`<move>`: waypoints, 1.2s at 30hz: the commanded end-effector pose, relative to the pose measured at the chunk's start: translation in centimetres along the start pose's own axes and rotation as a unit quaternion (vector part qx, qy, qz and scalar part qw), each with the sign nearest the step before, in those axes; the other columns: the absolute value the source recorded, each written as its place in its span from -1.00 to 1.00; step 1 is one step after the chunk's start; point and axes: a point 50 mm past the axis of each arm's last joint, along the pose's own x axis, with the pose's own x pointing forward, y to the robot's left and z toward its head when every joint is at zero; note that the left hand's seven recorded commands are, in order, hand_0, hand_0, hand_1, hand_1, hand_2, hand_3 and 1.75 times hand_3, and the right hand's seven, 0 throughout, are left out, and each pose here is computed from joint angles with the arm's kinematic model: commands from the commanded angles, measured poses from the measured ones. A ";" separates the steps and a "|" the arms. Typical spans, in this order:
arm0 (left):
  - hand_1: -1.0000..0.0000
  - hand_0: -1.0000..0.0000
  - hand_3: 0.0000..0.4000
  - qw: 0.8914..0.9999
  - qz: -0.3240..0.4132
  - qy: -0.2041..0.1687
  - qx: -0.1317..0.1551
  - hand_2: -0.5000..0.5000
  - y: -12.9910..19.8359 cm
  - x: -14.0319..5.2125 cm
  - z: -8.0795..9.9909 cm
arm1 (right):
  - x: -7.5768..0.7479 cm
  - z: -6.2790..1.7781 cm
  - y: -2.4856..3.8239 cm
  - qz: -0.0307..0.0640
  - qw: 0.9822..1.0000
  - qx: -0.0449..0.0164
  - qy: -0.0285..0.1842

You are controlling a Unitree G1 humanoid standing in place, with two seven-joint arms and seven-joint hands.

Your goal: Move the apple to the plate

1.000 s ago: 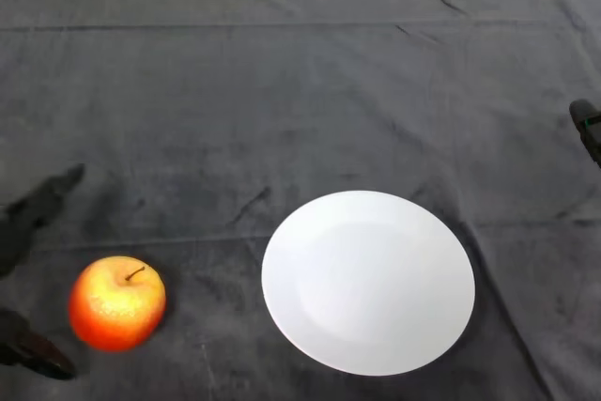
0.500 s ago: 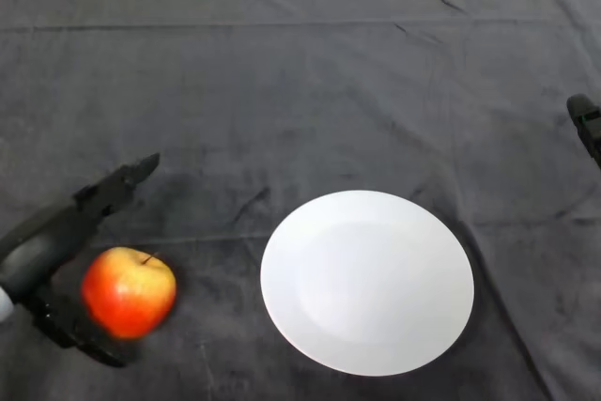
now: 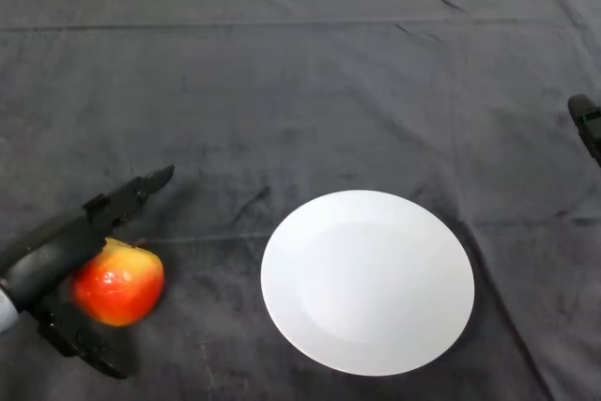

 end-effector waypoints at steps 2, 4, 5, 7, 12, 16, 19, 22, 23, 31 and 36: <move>-1.00 -1.00 1.00 1.000 0.014 -0.009 0.008 0.00 0.7 0.5 0.1 | -0.06 1.24 0.68 0.018 1.000 0.000 -0.021; -1.00 -1.00 1.00 0.999 0.025 -0.016 0.011 0.00 0.9 0.5 0.1 | -0.06 1.24 0.68 0.018 1.000 0.000 -0.021; -1.00 -1.00 1.00 0.999 0.030 -0.019 0.012 0.00 0.9 0.6 0.2 | -0.06 1.24 0.68 0.018 1.000 0.000 -0.021; -1.00 -1.00 1.00 0.999 0.042 -0.025 0.015 0.00 1.1 0.6 0.3 | -0.06 1.24 0.68 0.018 1.000 0.000 -0.021; -1.00 -1.00 1.00 0.997 0.065 -0.040 0.021 0.00 1.5 0.9 0.7 | -0.06 1.24 0.68 0.018 1.000 0.000 -0.021; -1.00 -1.00 1.00 0.994 0.085 -0.058 0.026 0.00 2.1 1.6 1.9 | -0.06 1.24 0.68 0.018 1.000 0.000 -0.021; -1.00 -1.00 1.00 0.992 0.098 -0.080 0.029 0.00 1.8 2.5 3.4 | -0.06 1.24 0.67 0.018 1.000 0.000 -0.021; -1.00 -1.00 1.00 0.989 0.105 -0.103 0.032 0.00 1.3 3.6 4.9 | -0.06 1.23 0.67 0.018 1.000 0.000 -0.021; -1.00 -1.00 1.00 0.987 0.106 -0.112 0.034 0.00 1.1 4.0 5.5 | -0.06 1.23 0.67 0.018 1.000 0.000 -0.021; -1.00 -1.00 1.00 0.979 0.089 -0.179 0.042 0.00 -0.8 6.2 9.0 | -0.06 1.23 0.67 0.018 1.000 0.000 -0.022; -1.00 -1.00 1.00 0.975 0.062 -0.211 0.044 0.00 -2.2 7.4 10.2 | -0.06 1.23 0.67 0.018 1.000 0.000 -0.022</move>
